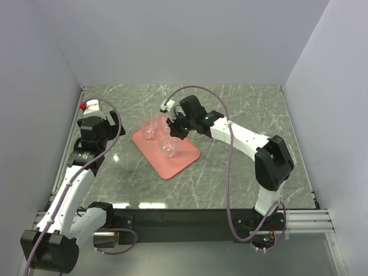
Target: Place the glasses into the tray
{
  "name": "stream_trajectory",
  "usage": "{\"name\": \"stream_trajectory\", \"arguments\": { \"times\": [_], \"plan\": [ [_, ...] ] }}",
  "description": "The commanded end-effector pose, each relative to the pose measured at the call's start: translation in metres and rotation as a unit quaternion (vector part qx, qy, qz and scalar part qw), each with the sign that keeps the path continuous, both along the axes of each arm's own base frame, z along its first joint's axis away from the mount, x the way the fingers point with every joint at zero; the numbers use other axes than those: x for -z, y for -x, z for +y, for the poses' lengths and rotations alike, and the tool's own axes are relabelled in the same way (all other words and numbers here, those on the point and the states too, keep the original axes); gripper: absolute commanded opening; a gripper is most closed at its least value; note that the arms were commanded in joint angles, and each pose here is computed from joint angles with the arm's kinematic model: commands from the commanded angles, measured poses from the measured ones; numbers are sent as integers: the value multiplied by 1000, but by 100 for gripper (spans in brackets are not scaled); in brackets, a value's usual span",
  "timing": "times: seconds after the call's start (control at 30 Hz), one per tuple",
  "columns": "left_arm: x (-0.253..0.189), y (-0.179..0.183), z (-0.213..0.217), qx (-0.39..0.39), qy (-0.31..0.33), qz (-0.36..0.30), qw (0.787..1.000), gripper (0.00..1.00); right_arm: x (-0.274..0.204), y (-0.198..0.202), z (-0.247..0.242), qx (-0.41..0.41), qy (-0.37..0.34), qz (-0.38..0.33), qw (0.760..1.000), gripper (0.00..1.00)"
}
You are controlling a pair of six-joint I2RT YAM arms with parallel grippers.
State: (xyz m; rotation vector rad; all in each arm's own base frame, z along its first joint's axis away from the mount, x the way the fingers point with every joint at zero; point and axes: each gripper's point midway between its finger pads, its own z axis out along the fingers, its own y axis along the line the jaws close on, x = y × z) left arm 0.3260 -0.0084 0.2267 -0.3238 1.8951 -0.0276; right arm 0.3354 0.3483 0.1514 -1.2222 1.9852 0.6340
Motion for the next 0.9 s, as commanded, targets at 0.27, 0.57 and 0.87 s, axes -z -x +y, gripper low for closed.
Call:
{"name": "stream_trajectory", "arguments": {
  "times": [0.27,0.57,0.87],
  "plan": [
    [-22,3,22,-65,3,-45,997,98,-17,-12,88,2,-28,-45,999,0],
    [-27,8,30,-91,3,-56,994,99,-13,-33,109,53,-31,-50,997,0],
    [-28,8,28,-84,6,-57,995,99,-9,-41,122,55,-34,-47,997,0]
  ]
}}
